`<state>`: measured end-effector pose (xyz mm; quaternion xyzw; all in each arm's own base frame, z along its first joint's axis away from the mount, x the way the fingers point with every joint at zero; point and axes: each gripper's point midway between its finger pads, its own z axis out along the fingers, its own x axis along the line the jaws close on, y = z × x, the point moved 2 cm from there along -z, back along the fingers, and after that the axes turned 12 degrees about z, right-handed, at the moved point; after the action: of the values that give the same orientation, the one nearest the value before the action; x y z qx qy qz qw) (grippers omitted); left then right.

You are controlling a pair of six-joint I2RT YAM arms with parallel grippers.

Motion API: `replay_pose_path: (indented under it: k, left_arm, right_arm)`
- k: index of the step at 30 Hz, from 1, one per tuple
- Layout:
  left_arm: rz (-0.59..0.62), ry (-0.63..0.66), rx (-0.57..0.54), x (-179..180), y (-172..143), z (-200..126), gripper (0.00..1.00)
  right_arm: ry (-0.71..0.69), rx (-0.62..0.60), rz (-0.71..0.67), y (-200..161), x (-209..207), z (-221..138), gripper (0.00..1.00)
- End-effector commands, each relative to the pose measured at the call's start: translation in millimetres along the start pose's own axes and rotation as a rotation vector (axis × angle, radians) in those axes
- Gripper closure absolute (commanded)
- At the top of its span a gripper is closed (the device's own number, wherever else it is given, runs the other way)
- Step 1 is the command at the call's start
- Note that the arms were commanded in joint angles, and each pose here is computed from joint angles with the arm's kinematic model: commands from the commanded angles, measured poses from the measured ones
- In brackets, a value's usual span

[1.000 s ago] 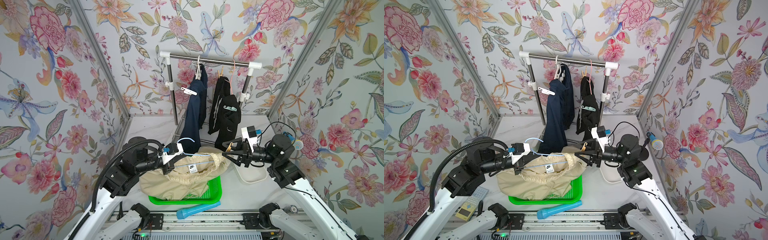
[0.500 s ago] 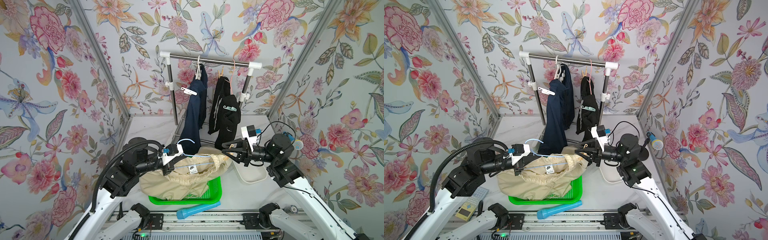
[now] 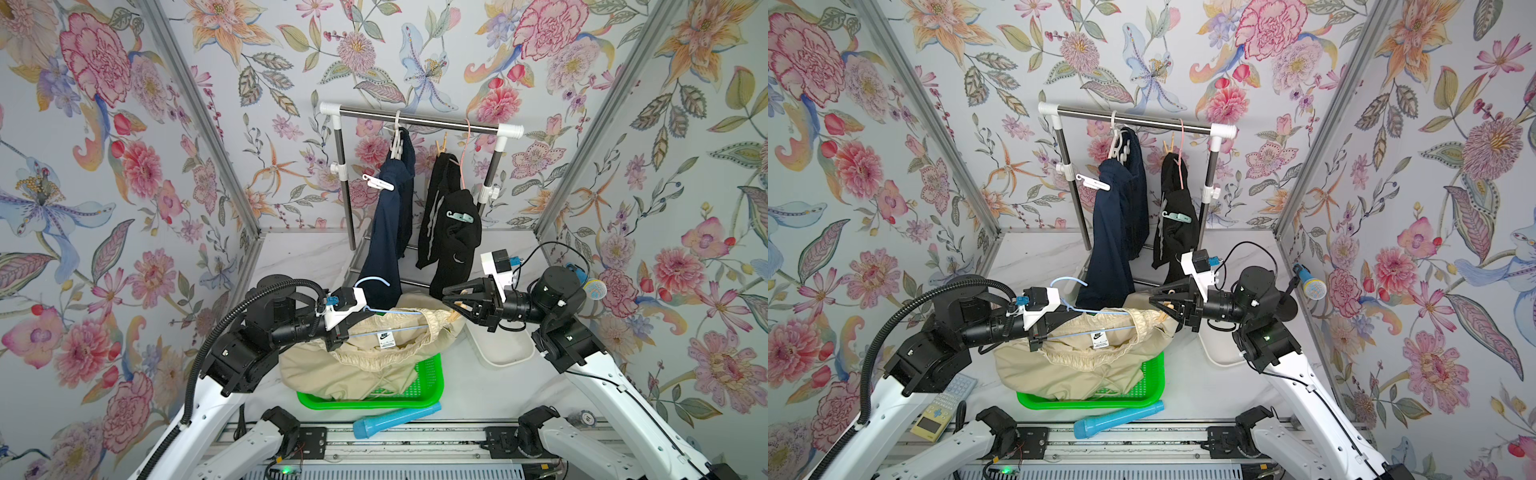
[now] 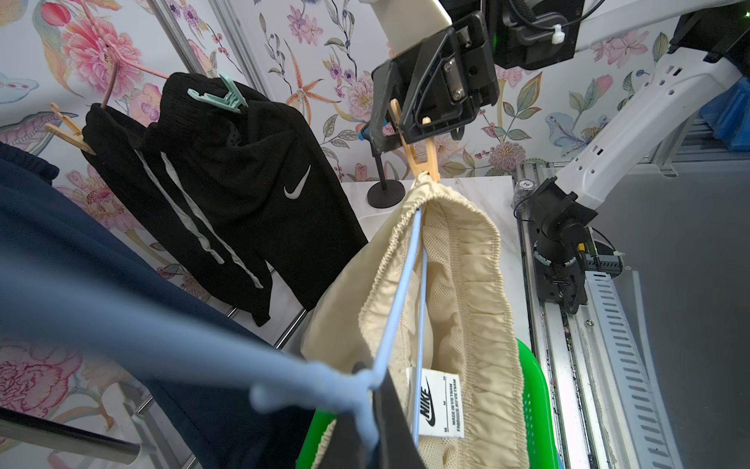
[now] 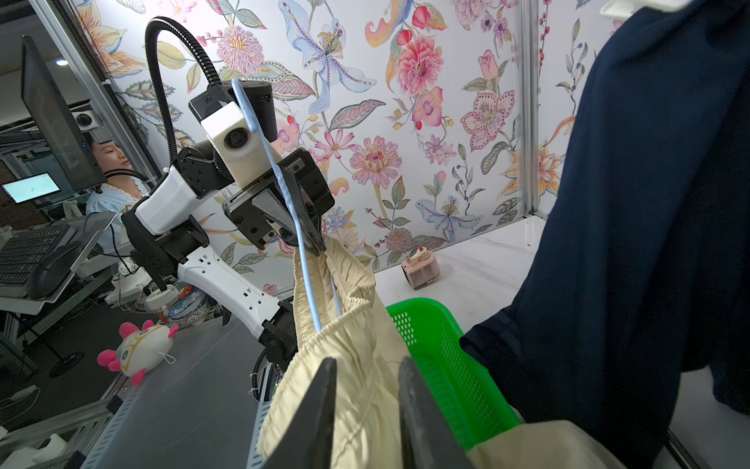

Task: Remove the clothespins securing shorts to the hanger
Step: Remove the clothespin from the hanger.

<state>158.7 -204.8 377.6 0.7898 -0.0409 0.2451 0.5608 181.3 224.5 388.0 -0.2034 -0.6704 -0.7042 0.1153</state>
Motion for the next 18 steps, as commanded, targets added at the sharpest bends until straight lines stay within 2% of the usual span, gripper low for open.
replay_pose_path:
  k: [1,9,18]
  left_arm:
    - [0.028,0.029,-0.069,5.5,15.9,-3.2,1.00]
    - [0.016,0.029,-0.051,5.2,10.7,-1.5,1.00]
    - [0.018,-0.021,-0.029,-3.4,4.2,0.2,1.00]
  right_arm:
    - [0.016,0.002,-0.002,-2.1,-0.3,0.0,0.80]
    - [-0.006,-0.016,-0.021,0.2,-0.5,-2.0,1.00]
    - [-0.072,-0.069,-0.053,8.8,-4.5,-5.8,1.00]
